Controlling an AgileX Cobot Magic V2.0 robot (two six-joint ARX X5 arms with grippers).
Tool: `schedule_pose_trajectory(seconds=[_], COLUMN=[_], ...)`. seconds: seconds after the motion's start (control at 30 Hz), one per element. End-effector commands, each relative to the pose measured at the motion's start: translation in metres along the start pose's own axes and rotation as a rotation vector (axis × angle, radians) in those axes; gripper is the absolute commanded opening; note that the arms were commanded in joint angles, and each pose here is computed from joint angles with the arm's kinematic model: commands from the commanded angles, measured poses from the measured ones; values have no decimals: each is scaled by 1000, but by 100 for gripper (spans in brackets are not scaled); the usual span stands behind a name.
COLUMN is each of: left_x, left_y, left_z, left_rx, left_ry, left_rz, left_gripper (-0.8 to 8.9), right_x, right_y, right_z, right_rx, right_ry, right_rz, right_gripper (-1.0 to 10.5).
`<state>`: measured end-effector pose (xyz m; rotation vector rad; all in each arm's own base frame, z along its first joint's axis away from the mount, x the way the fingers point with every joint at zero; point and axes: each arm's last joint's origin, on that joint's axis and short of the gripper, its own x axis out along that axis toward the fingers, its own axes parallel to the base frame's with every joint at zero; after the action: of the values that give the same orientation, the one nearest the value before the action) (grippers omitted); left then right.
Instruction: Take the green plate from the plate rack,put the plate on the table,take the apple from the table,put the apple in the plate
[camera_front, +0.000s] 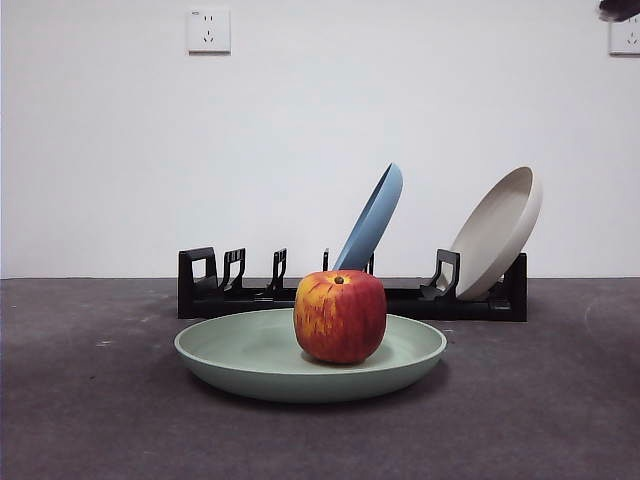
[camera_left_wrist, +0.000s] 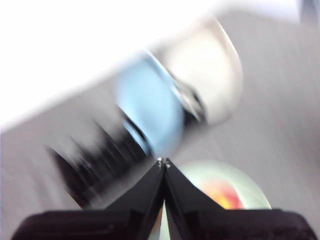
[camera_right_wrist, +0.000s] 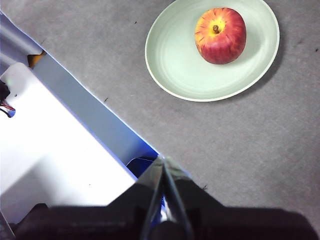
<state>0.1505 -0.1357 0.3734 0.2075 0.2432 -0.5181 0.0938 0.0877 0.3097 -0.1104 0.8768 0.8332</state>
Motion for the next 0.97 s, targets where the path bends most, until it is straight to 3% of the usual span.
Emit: schedule_pose_trajectory(seconds=[0.03, 0.2, 0.37, 0.63, 0.97], left_x=[-15, -46, -69, -68, -49], left_y=[31, 62, 72, 69, 63], left_z=[-3, -24, -70, -154, -223], left_rx=[-46, -85, -90, -92, -187], left_ry=[-144, -311, -383, -314, -221], left_rz=[65, 238, 415, 558, 570], left_gripper=[-2, -2, -2, -2, -2], right_x=[0, 0, 0, 0, 0], right_y=[0, 0, 0, 0, 0], right_z=[0, 0, 0, 0, 0], right_rx=[3, 3, 4, 4, 3], right_ry=[-4, -4, -3, -3, -4], right_rz=[2, 2, 2, 2, 2], right_gripper=[2, 2, 2, 2, 2])
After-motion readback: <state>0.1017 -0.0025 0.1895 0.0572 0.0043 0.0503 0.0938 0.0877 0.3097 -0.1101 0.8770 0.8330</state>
